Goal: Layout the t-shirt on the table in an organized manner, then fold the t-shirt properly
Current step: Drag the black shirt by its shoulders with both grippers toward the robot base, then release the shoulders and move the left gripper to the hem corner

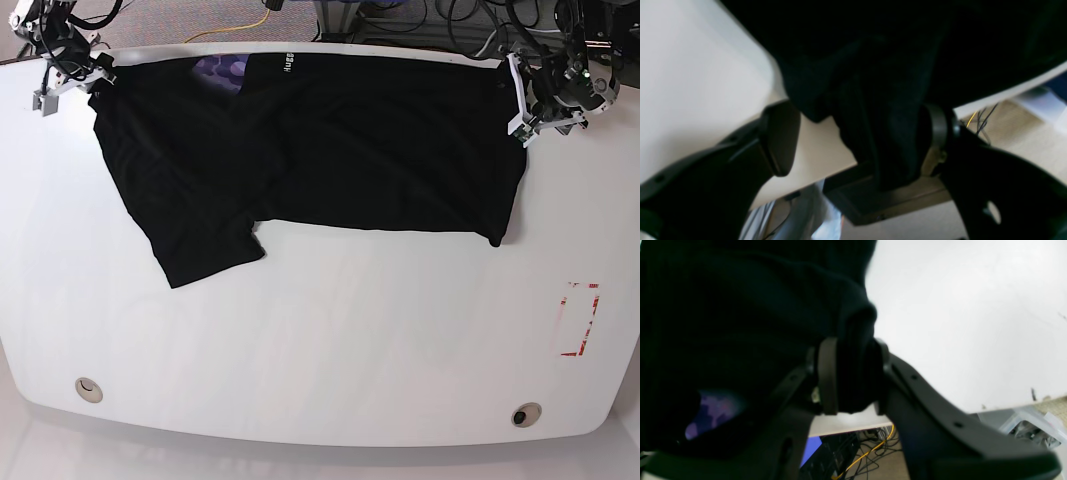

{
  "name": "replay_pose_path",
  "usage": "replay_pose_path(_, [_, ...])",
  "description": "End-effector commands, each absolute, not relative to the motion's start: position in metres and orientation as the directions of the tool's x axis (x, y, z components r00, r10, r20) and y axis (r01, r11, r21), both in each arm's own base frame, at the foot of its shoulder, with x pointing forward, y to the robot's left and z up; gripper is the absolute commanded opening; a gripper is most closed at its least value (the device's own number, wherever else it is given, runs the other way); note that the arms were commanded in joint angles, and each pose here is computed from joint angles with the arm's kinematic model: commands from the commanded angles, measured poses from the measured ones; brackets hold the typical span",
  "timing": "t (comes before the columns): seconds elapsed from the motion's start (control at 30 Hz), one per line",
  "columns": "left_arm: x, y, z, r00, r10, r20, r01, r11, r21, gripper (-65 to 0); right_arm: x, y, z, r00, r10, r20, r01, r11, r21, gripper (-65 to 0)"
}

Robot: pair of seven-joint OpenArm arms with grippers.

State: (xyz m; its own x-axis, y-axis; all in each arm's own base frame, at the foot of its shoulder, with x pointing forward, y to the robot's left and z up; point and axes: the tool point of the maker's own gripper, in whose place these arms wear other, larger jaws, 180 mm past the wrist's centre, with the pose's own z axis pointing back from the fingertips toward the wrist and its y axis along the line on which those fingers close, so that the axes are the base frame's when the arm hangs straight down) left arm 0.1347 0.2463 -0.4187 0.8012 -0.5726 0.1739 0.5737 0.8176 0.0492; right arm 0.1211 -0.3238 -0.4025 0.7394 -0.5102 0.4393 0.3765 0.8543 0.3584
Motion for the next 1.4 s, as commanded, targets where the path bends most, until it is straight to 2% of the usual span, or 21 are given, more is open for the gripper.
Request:
replay_pose_path(0.0, [0.124,0.261,-0.418,0.801,-0.589,0.103,0.584,0.808,0.075,-18.6,0.128,-0.33,-0.392,0.73,-0.489,0.477,0.355,0.868,0.347,-49.1])
replay_pose_path(0.27, [0.126,0.285,-0.408,0.837,-0.536,0.109,0.524,0.843,0.124,-18.6,0.13,-0.33,-0.391,0.729,-0.487,0.48,0.35,0.869,0.349,-49.1])
replay_pose_path(0.6, [0.158,0.297,-0.389,0.842,-0.521,0.143,0.492,0.849,0.193,-18.5,0.137,-0.33,-0.388,0.723,-0.483,0.494,0.341,0.871,0.353,-49.1])
replay_pose_path(0.9, [0.169,0.286,-0.385,0.837,-0.512,0.193,0.49,0.858,0.154,-18.5,0.141,-0.335,-0.384,0.727,-0.466,0.504,0.329,0.881,0.34,-49.1])
replay_pose_path(1.2, [0.186,0.268,-0.364,0.797,-0.526,0.295,0.509,0.849,0.141,-18.5,0.154,-0.334,-0.38,0.748,-0.418,0.516,0.28,0.903,0.325,-49.1])
replay_pose_path(1.37, [0.203,0.276,-0.347,0.783,-0.518,0.344,0.485,0.855,0.185,-18.6,0.155,-0.334,-0.379,0.747,-0.417,0.517,0.28,0.904,0.324,-49.1])
